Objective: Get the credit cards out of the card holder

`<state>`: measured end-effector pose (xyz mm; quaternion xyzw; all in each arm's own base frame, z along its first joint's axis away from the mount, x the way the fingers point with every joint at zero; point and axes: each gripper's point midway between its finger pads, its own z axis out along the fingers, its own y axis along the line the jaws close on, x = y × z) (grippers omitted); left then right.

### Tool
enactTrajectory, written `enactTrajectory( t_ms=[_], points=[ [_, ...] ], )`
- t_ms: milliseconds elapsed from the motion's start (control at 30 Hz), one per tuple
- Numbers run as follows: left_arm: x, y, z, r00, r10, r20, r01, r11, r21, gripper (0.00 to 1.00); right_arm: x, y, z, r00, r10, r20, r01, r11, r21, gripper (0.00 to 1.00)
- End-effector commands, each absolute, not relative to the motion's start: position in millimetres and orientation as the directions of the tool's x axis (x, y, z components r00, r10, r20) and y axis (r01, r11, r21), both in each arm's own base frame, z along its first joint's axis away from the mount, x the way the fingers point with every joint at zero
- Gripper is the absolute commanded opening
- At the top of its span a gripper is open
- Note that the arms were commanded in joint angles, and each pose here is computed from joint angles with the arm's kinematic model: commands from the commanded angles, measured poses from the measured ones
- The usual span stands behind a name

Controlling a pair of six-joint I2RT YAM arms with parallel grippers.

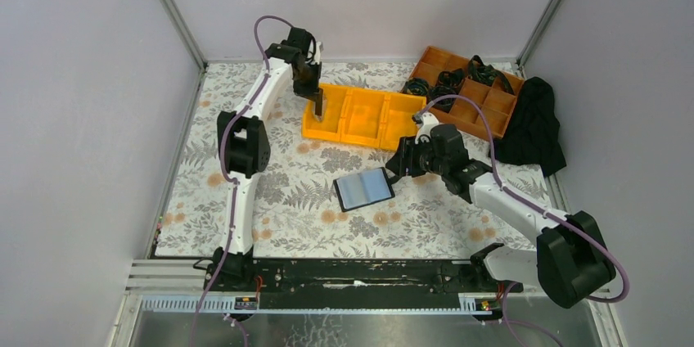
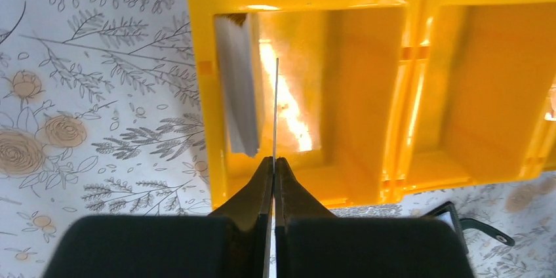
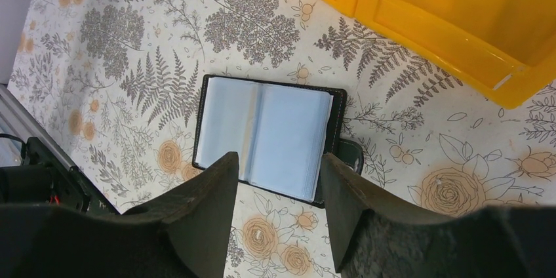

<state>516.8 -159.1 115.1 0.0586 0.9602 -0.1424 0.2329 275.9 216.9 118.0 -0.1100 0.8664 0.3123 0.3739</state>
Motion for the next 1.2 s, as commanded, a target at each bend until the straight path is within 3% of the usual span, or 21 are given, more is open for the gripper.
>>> enactTrajectory(
  t_ms=[0,267,367,633,900,967,1067,1167],
  points=[
    [520,-151,122,-0.875,0.074,-0.479,0.197,0.957,-0.213,0.00,282,223,125,-0.674,0.037,-0.738,-0.458,0.763,0.456,0.57],
    [522,-167,131,-0.850,0.072,-0.522,0.246,0.930,-0.272,0.00,285,224,119,-0.682,0.027,-0.730,-0.454,0.768,0.452,0.57],
    [519,-181,161,-0.805,0.055,-0.591,0.293,0.902,-0.315,0.00,293,229,122,-0.677,0.035,-0.735,-0.455,0.765,0.455,0.59],
    [510,-190,232,-0.685,-0.049,-0.727,0.306,0.886,-0.348,0.00,345,247,164,-0.617,0.112,-0.779,-0.429,0.782,0.452,0.58],
    [492,-181,250,-0.602,-0.170,-0.781,0.258,0.884,-0.391,0.00,401,270,146,-0.677,0.079,-0.732,-0.365,0.827,0.427,0.54],
    [486,-180,248,-0.596,-0.178,-0.783,0.258,0.881,-0.397,0.00,415,278,144,-0.686,0.076,-0.723,-0.356,0.832,0.425,0.46],
    [478,-178,249,-0.583,-0.184,-0.792,0.261,0.880,-0.397,0.00,432,286,137,-0.699,0.092,-0.709,-0.331,0.838,0.434,0.20],
    [475,-177,246,-0.580,-0.176,-0.796,0.265,0.883,-0.388,0.00,441,297,131,-0.711,0.099,-0.697,-0.331,0.827,0.454,0.07]
  ],
)
